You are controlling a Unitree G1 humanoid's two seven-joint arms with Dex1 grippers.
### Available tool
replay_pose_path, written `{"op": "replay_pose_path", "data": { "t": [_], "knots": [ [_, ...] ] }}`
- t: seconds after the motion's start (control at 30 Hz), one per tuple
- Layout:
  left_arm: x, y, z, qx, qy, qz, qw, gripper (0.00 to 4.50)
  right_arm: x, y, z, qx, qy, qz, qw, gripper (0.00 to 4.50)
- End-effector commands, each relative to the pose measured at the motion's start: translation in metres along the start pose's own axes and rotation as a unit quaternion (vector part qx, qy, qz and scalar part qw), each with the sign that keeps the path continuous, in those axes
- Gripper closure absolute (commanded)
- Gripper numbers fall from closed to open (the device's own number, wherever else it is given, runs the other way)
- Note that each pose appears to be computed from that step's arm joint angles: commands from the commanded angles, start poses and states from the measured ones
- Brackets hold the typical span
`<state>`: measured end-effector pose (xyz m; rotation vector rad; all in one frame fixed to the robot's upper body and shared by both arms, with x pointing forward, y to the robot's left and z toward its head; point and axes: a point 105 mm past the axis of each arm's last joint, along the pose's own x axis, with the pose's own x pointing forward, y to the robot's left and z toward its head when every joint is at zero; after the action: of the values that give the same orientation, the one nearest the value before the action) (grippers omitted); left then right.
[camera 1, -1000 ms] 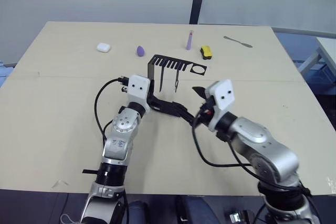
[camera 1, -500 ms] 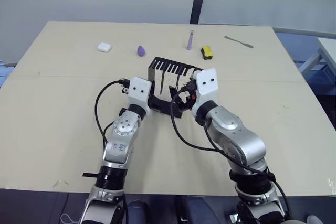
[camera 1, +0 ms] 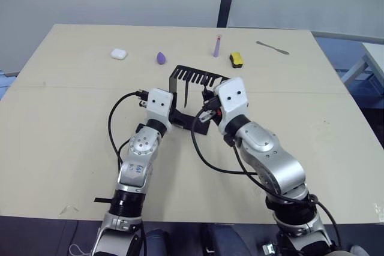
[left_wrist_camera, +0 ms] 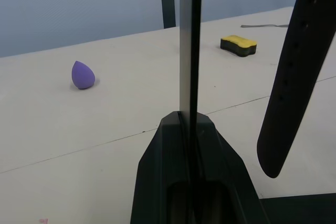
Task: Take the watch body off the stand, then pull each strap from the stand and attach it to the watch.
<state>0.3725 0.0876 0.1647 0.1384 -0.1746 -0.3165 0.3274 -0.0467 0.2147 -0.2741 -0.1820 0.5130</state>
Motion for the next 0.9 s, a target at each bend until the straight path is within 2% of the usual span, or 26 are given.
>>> {"op": "replay_pose_path", "data": {
  "t": [0.03, 0.33, 0.47, 0.6, 0.87, 0.9],
  "knots": [
    [-0.001, -0.006, 0.005, 0.001, -0.011, -0.006, 1.0, 4.5, -0.012, 0.006, 0.029, -0.035, -0.058, 0.03, 0.997, 4.4],
    [-0.001, -0.004, 0.003, -0.001, -0.005, -0.003, 1.0, 4.5, -0.035, 0.012, 0.025, -0.032, -0.062, 0.093, 0.993, 4.4],
    [0.0, -0.008, 0.003, -0.002, -0.006, -0.011, 1.0, 4.5, -0.03, 0.004, 0.022, -0.05, -0.057, 0.071, 0.995, 4.4],
    [0.0, -0.008, 0.004, -0.001, -0.007, -0.013, 1.0, 4.5, -0.028, 0.008, 0.022, -0.055, -0.065, 0.071, 0.994, 4.4],
    [-0.003, -0.002, 0.005, 0.002, -0.005, -0.009, 1.0, 4.5, -0.056, 0.0, 0.01, -0.028, -0.054, 0.111, 0.992, 4.4],
    [-0.004, -0.001, 0.005, -0.002, -0.003, -0.011, 1.0, 4.2, -0.06, -0.001, 0.008, -0.017, -0.049, 0.119, 0.992, 4.47]
  ]
}}
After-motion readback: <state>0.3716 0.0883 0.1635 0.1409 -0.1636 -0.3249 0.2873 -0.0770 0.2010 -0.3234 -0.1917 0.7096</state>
